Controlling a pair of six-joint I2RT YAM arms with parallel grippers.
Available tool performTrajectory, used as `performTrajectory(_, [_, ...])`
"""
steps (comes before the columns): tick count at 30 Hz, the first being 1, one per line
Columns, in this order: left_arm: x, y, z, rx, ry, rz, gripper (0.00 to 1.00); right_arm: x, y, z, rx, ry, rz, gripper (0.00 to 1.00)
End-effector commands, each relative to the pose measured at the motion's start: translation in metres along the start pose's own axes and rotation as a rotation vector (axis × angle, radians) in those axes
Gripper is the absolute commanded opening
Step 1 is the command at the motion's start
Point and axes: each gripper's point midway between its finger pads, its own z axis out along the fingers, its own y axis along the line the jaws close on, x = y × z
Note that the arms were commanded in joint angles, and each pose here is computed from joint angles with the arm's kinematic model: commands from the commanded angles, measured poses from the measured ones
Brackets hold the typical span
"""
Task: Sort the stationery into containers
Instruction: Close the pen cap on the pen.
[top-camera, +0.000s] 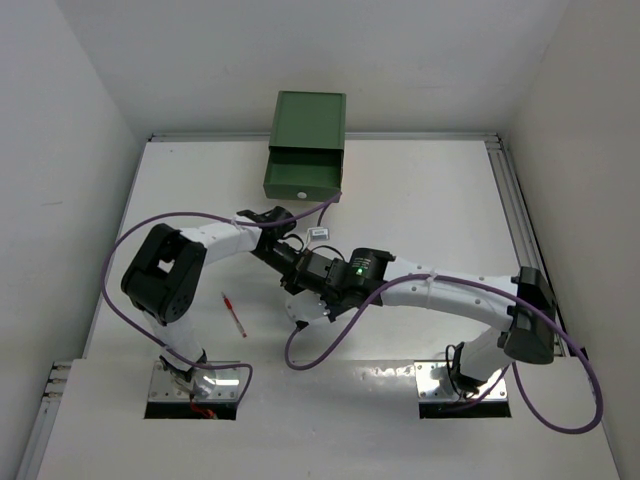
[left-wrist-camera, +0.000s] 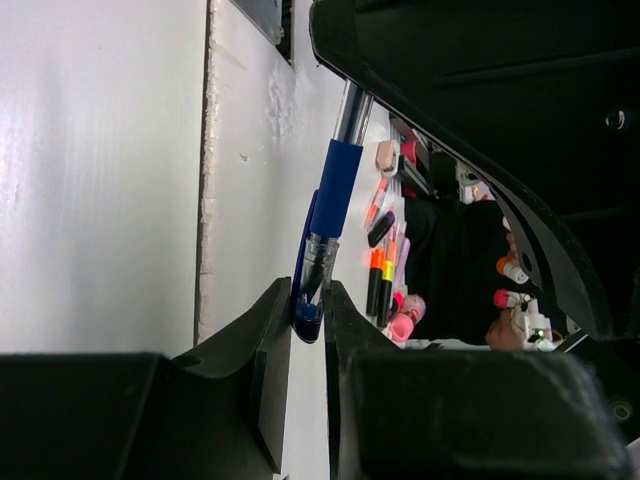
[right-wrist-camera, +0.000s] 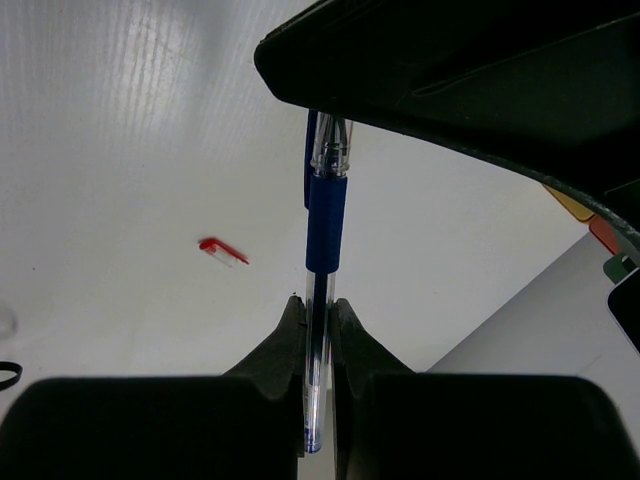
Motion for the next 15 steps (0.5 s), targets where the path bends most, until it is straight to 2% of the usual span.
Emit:
performTrajectory(1, [-0.051,-0.024,-0.01,0.07,-0.09,0.263,0.0,-0.095,-0.012,-0.011,0.048,-0.356,-0.056,0.0])
performTrajectory(3, [-0.051,-0.022,-0.012,0.05,-0.095,0.252,0.01,-0.09,-0.013,-0.012,0.058,-0.351,-0.05,0.0])
performTrajectory(8, [-0.052,-0.02,-0.02,0.031,-0.123,0.24,0.42,-0.075,-0.013,-0.011,0.073,-0.327,-0.03,0.0])
performTrajectory(11, [-0.053,-0.022,-0.024,0.026,-0.133,0.245,0.48,-0.07,-0.015,-0.01,0.083,-0.317,-0.02,0.0])
performTrajectory(15, [-0.05,-0.025,-0.025,0.025,-0.136,0.252,0.51,-0.063,-0.019,-0.01,0.096,-0.308,-0.007,0.0])
